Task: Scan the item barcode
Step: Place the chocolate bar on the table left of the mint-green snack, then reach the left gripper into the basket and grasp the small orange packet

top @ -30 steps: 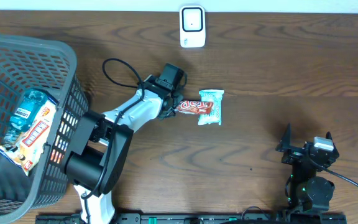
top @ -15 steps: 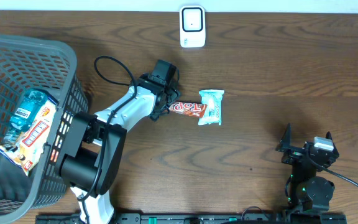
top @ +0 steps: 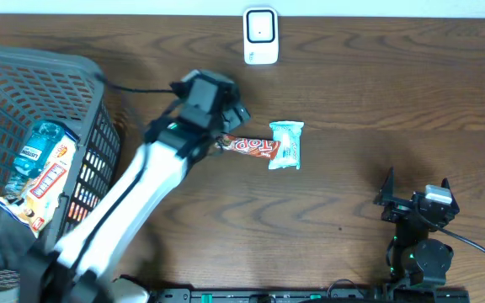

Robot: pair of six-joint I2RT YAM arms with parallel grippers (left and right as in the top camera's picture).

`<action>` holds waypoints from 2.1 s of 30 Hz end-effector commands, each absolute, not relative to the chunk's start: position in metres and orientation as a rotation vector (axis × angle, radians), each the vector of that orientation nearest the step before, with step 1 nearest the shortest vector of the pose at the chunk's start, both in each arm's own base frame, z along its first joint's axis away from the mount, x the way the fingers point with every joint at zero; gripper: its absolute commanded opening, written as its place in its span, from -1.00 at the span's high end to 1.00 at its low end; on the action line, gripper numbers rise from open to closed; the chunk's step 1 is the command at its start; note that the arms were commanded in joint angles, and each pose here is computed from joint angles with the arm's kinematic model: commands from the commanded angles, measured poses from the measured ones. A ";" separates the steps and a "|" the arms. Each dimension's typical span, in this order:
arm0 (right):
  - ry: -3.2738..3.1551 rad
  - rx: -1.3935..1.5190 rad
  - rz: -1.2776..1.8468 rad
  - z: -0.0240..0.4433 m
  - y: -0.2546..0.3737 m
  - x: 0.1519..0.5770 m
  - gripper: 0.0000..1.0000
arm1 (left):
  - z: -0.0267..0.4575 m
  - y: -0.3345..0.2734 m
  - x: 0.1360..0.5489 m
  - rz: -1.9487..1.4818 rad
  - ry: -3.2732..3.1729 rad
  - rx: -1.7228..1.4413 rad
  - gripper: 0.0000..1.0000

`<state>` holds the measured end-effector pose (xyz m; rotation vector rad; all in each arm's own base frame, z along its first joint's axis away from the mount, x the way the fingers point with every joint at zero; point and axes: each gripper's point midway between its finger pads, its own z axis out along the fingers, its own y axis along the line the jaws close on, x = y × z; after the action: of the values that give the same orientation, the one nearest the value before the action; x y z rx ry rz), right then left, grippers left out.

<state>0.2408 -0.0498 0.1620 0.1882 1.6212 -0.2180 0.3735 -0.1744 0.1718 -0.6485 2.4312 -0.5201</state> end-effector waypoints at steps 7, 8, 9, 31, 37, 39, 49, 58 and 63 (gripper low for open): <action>1.623 0.177 -0.231 0.161 -0.050 0.241 -0.99 | 0.322 -0.051 0.341 -0.241 1.922 -0.660 -0.93; 1.623 0.177 -0.231 0.161 -0.050 0.241 -0.98 | 0.330 -0.037 0.333 -0.222 1.885 -0.696 -0.93; 1.623 0.177 -0.231 0.161 -0.050 0.241 -0.99 | 0.335 -0.025 0.326 -0.211 1.855 -0.740 -0.93; 1.623 0.177 -0.231 0.161 -0.050 0.241 -0.98 | 0.249 0.153 0.192 0.288 1.769 -1.697 -0.96; 1.623 0.177 -0.231 0.161 -0.050 0.241 -0.99 | 0.201 0.166 0.189 0.309 1.946 -1.879 -0.96; 1.623 0.177 -0.231 0.161 -0.050 0.241 -0.98 | 0.184 0.168 0.193 0.301 2.040 -1.898 -0.96; 1.623 0.177 -0.231 0.161 -0.050 0.241 -0.99 | 0.104 0.157 0.210 0.210 2.497 -1.903 -0.96; 1.623 0.177 -0.231 0.161 -0.050 0.241 -0.99 | 0.074 0.156 0.211 0.220 2.570 -1.887 -0.96; 1.623 0.177 -0.231 0.161 -0.050 0.241 -0.99 | 0.053 0.150 0.214 0.153 2.592 -1.835 -0.96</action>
<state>0.2408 -0.0498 0.1620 0.1882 1.6212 -0.2180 0.2176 0.1607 0.0687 -1.8803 2.5255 0.2082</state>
